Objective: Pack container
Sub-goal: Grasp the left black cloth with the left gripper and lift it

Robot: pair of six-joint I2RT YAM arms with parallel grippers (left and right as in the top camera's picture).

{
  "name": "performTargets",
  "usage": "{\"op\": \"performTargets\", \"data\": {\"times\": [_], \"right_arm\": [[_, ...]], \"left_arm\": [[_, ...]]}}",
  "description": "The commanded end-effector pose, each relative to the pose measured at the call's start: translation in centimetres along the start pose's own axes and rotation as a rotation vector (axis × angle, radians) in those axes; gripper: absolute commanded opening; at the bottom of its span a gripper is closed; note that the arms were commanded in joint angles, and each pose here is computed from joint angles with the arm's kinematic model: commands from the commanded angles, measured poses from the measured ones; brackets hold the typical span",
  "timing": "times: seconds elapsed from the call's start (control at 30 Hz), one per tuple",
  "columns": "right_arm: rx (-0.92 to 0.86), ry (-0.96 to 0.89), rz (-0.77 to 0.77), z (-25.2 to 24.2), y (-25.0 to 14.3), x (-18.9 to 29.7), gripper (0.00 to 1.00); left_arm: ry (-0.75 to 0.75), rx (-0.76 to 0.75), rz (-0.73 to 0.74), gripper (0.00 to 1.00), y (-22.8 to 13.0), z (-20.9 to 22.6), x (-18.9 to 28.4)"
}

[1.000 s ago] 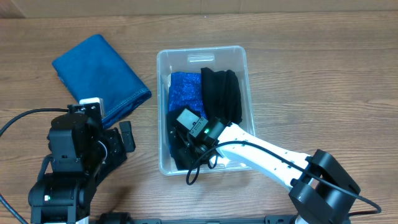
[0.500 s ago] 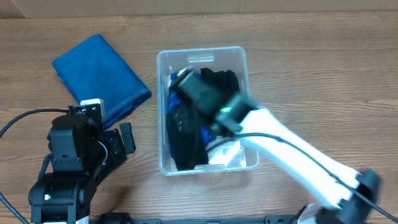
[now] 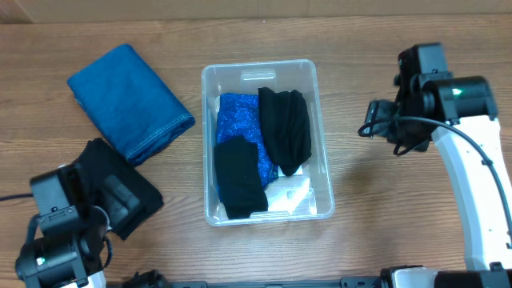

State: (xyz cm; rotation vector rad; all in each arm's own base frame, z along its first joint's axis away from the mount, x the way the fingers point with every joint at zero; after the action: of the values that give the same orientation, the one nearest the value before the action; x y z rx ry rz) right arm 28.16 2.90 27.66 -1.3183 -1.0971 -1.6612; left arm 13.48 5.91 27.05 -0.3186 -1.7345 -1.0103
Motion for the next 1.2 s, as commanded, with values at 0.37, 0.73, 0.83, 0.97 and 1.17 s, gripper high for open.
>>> {"op": "performTargets", "data": {"times": [0.37,0.73,0.83,0.97,1.17], "right_arm": [[0.088,-0.022,0.076,-0.8,-1.2,-4.4,0.79],[0.089,-0.014,0.067,-0.7,-1.0,-4.4,0.79],[0.092,-0.014,0.067,-0.7,-1.0,-4.4,0.8],[0.092,-0.013,0.067,-0.7,-1.0,-4.4,0.8],[0.092,-0.006,0.068,-0.6,-1.0,-4.4,0.8]], "left_arm": [[-0.165,0.44,0.204,1.0,1.8,7.7,-12.0],[-0.412,0.405,0.249,1.0,1.5,9.1,-20.0],[-0.382,0.429,0.297,1.0,0.8,9.4,-21.1],[-0.326,0.448,0.325,1.0,0.4,9.9,-21.6],[-0.401,0.362,0.31,0.97,1.2,7.5,-22.0]]}}
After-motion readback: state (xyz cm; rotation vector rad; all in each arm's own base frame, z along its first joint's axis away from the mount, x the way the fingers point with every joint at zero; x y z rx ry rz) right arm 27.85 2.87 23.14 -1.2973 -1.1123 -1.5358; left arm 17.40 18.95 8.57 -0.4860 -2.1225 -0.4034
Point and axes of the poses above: each gripper's point midway between its finger pads, its own x axis back along the fingers, its own z axis along the line the jaws close on, y = z × x, the point moved 8 cm from there along x, back along the fingers, and after that the axes turned 5 degrees about -x, right-handed, at the moved point
